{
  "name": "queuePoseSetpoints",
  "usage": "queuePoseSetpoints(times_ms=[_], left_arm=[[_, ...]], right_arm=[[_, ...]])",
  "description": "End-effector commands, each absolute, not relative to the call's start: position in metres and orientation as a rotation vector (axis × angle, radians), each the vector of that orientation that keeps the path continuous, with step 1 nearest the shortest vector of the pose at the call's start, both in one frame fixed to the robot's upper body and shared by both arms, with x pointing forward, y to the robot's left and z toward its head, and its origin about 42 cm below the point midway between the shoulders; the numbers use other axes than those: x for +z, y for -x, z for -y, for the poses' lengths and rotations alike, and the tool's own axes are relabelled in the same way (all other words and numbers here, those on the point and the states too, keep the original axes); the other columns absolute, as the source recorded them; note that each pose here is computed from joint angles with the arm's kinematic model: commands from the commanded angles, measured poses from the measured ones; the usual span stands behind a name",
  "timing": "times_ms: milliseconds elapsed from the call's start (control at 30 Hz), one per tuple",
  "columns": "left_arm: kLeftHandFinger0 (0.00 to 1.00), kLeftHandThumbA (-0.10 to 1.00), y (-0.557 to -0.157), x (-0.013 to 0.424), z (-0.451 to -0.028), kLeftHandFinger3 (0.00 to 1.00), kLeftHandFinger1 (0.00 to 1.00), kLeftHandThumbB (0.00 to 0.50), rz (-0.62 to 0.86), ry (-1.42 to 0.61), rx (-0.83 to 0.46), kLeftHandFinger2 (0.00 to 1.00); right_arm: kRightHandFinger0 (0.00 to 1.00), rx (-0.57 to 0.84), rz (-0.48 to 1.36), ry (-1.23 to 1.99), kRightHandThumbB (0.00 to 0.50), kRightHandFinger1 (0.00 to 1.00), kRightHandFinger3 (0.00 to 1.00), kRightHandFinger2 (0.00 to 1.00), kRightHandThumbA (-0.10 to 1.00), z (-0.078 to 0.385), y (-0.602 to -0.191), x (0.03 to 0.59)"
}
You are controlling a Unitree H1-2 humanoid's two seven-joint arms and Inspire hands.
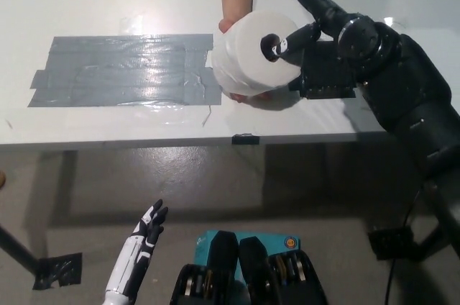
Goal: A person hands over a roll of toilet paper to the robot , and the robot inserts its right thumb into the hole in the centre to grab the roll, and then places it on the balck area on the desk.
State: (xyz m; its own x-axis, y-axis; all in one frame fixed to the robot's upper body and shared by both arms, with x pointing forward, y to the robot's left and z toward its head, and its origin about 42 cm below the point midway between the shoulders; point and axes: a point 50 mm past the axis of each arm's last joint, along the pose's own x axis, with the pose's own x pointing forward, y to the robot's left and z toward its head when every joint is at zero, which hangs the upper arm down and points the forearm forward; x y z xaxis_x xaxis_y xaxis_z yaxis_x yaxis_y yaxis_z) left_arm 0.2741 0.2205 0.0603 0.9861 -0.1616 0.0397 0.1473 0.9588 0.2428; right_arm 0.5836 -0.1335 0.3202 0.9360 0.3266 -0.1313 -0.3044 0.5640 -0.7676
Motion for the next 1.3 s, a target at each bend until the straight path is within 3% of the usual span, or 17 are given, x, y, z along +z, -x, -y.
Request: queuePoseSetpoints(times_ms=[0,467,633,767,800,833,867,900,933,967,1033,1067,1100,1133,1167,1200,1267], left_arm=[[1.0,1.0,-0.28,0.074,-0.219,1.0,1.0,0.187,0.12,-0.25,-0.169,1.0],[1.0,1.0,-0.286,0.083,-0.215,1.0,1.0,0.228,0.138,-0.267,-0.189,1.0],[1.0,1.0,-0.287,0.085,-0.214,1.0,1.0,0.197,0.154,-0.273,-0.198,1.0],[1.0,1.0,-0.287,0.086,-0.214,1.0,1.0,0.183,0.161,-0.272,-0.199,1.0],[1.0,1.0,-0.288,0.086,-0.214,1.0,1.0,0.183,0.16,-0.269,-0.199,1.0],[1.0,1.0,-0.288,0.086,-0.215,1.0,1.0,0.19,0.158,-0.265,-0.2,1.0],[1.0,1.0,-0.288,0.086,-0.215,1.0,1.0,0.184,0.159,-0.264,-0.201,1.0],[1.0,1.0,-0.288,0.086,-0.214,1.0,1.0,0.184,0.16,-0.266,-0.202,1.0],[1.0,1.0,-0.288,0.086,-0.214,1.0,1.0,0.18,0.16,-0.268,-0.203,1.0],[1.0,1.0,-0.289,0.086,-0.213,1.0,1.0,0.185,0.161,-0.272,-0.205,1.0],[1.0,1.0,-0.29,0.088,-0.213,1.0,1.0,0.195,0.164,-0.278,-0.206,1.0],[1.0,1.0,-0.291,0.089,-0.213,1.0,1.0,0.19,0.166,-0.279,-0.206,1.0],[1.0,1.0,-0.291,0.089,-0.213,1.0,1.0,0.189,0.166,-0.277,-0.204,1.0],[1.0,1.0,-0.291,0.089,-0.213,1.0,1.0,0.182,0.168,-0.277,-0.202,1.0],[1.0,1.0,-0.291,0.09,-0.213,1.0,1.0,0.18,0.172,-0.279,-0.199,1.0],[1.0,1.0,-0.291,0.09,-0.214,1.0,1.0,0.179,0.173,-0.28,-0.197,1.0],[1.0,1.0,-0.292,0.09,-0.215,1.0,1.0,0.172,0.176,-0.283,-0.198,1.0]], right_arm=[[1.0,0.358,0.184,0.965,0.43,1.0,1.0,1.0,1.0,0.102,-0.587,0.372],[1.0,0.37,0.182,1.104,0.421,1.0,1.0,1.0,1.0,0.067,-0.585,0.365],[1.0,0.403,0.144,1.197,0.461,1.0,1.0,1.0,1.0,0.062,-0.584,0.354],[1.0,0.415,0.122,1.262,0.408,1.0,1.0,1.0,0.99,0.062,-0.583,0.348],[1.0,0.411,0.103,1.298,0.394,1.0,1.0,1.0,0.93,0.062,-0.583,0.346],[1.0,0.396,0.073,1.325,0.344,1.0,1.0,1.0,0.75,0.064,-0.584,0.341],[1.0,0.39,0.063,1.337,0.324,1.0,1.0,1.0,0.64,0.066,-0.584,0.338],[1.0,0.375,0.048,1.35,0.293,1.0,1.0,1.0,0.46,0.07,-0.585,0.334],[0.7,0.364,0.041,1.353,0.268,0.77,0.94,0.85,0.03,0.073,-0.585,0.33],[0.43,0.345,0.031,1.36,0.275,0.55,0.71,0.63,-0.09,0.078,-0.585,0.326],[0.24,0.32,0.01,1.368,0.257,0.39,0.59,0.49,-0.1,0.084,-0.586,0.32],[0.2,0.316,-0.004,1.344,0.247,0.38,0.58,0.48,-0.1,0.089,-0.586,0.315],[0.18,0.323,-0.018,1.318,0.234,0.39,0.61,0.49,-0.1,0.093,-0.586,0.312],[0.11,0.332,-0.031,1.285,0.209,0.38,0.55,0.51,-0.1,0.096,-0.586,0.308],[0.08,0.341,-0.043,1.245,0.194,0.44,0.5,0.65,-0.1,0.101,-0.586,0.304],[0.04,0.344,-0.043,1.216,0.177,0.42,0.47,0.73,-0.1,0.104,-0.585,0.3],[0.04,0.345,-0.044,1.154,0.171,0.54,0.52,0.97,-0.1,0.11,-0.585,0.297]])
